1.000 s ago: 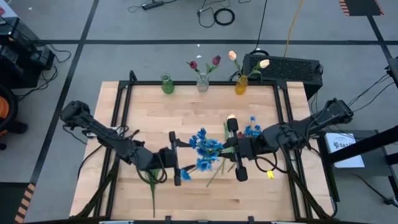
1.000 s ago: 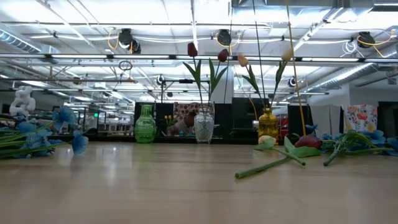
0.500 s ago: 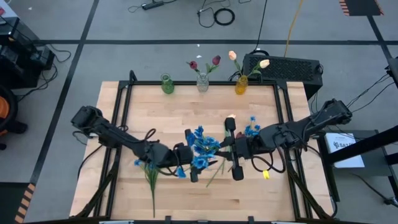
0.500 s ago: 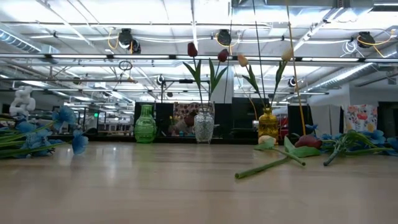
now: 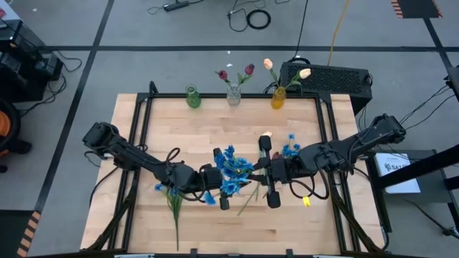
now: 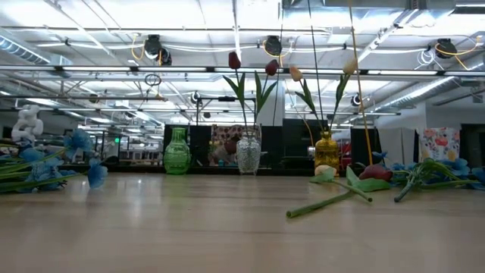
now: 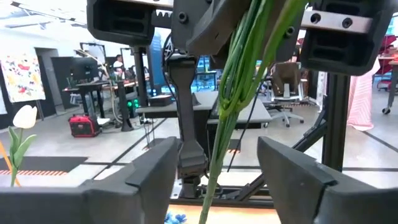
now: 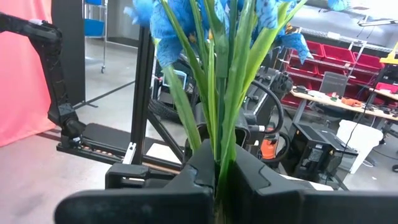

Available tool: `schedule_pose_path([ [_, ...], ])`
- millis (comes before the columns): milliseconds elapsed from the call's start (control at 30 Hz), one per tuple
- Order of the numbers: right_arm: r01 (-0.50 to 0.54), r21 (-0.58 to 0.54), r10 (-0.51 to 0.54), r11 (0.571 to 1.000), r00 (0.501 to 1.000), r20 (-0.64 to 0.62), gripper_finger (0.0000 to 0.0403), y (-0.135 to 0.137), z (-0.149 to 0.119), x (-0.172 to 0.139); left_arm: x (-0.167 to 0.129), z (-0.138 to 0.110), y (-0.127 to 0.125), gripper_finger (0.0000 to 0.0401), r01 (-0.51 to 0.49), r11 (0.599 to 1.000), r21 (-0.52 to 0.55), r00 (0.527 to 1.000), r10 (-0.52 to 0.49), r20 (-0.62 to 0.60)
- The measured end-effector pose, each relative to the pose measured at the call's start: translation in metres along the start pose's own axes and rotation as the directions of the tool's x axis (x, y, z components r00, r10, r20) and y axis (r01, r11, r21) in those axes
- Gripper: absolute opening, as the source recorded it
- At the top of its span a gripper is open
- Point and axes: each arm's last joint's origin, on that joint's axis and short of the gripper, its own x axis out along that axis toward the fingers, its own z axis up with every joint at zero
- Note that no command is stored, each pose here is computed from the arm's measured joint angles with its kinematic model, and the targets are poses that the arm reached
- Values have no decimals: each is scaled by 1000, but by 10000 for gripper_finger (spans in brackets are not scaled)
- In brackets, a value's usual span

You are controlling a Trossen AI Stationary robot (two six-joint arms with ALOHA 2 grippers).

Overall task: Sort flowers into vase by color
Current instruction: Put the center blue flowers into the green flower vase

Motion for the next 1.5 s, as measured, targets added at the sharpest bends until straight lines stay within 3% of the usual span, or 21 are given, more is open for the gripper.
schedule_pose_path([
  [400, 1, -10, -1, 1000, 1000, 5, 9, 0, 0, 0, 3, 1, 5, 130, 22, 1000, -6, 999, -22, 24],
  [1100, 1, -15, -1, 1000, 1000, -1, 9, 0, 0, 0, 3, 4, 6, 121, 21, 999, 27, 998, -22, 53],
  [1367, 3, -14, -3, 1000, 1000, -11, 9, 0, -1, 0, 3, 3, 5, 17, 25, 999, 40, 999, -26, 42],
  [1500, 20, 1, -20, 1000, 1000, -17, 25, 0, -1, 0, 3, 2, 5, 20, 25, 997, 66, 999, -27, 38],
])
